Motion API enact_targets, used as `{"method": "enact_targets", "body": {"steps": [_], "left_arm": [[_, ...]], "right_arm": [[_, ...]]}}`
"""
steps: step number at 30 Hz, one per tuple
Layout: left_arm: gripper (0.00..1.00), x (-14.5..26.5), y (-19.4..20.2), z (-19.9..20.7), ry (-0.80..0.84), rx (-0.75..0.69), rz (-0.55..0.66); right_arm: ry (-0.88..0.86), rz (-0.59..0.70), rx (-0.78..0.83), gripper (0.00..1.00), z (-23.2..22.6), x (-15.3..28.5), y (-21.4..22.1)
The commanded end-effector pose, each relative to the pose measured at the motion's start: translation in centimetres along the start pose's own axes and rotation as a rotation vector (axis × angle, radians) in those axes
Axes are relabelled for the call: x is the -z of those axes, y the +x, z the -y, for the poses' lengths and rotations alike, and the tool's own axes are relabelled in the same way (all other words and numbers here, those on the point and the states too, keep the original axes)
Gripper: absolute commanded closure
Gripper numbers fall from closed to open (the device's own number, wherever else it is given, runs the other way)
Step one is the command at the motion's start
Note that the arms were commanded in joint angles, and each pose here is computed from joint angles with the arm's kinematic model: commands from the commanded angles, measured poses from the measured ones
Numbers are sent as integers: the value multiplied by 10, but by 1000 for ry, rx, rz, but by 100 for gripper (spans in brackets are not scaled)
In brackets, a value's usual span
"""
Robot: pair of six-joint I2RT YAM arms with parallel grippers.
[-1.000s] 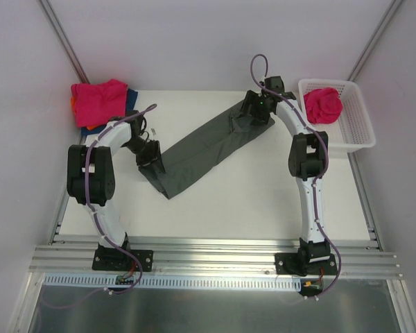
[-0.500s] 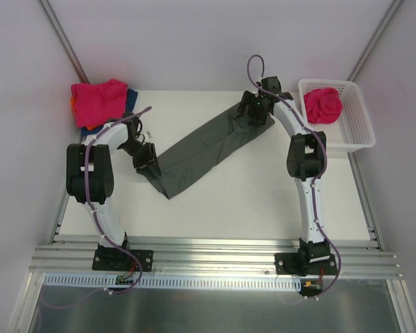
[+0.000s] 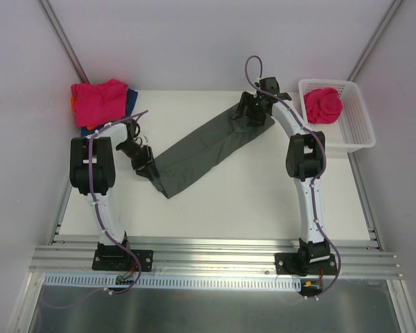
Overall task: Fold and stack the t-shirts
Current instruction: Rotate the tshirt 90 degrees
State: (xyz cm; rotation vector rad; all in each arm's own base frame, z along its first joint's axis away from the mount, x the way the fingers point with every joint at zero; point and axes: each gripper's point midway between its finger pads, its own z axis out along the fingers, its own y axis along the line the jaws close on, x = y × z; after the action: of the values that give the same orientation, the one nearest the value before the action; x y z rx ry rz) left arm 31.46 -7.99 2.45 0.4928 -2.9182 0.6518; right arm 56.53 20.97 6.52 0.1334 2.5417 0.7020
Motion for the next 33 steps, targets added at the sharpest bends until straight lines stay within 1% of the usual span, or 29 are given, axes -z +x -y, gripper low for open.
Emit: {"method": "enact_targets", "body": {"steps": [1,5,14,18,26,29,33], "left_arm": [[68,9,-13,9,36,6,26],[69,13,-15,10,43,8,38],[71,20,1,6,49,20,34],[70,25,6,5,44,19,48],[70,35,1,7,33,-3,91],[69,32,1,6,31,-2,86],[69,24,-13,6,29,-10,77]], "right_arm": [[-37,78,53,21,-32,30,-21],[-35,75,60,21,-34,28,-19],[-40,79,71,21,-39,28,-18],[-47,82,74,21,-44,28,-19],[-49,83,71,21,-44,28,-19],[-51,85,72,21,-44,28,-20],[-49,84,68,21,-43,27,-20]]}}
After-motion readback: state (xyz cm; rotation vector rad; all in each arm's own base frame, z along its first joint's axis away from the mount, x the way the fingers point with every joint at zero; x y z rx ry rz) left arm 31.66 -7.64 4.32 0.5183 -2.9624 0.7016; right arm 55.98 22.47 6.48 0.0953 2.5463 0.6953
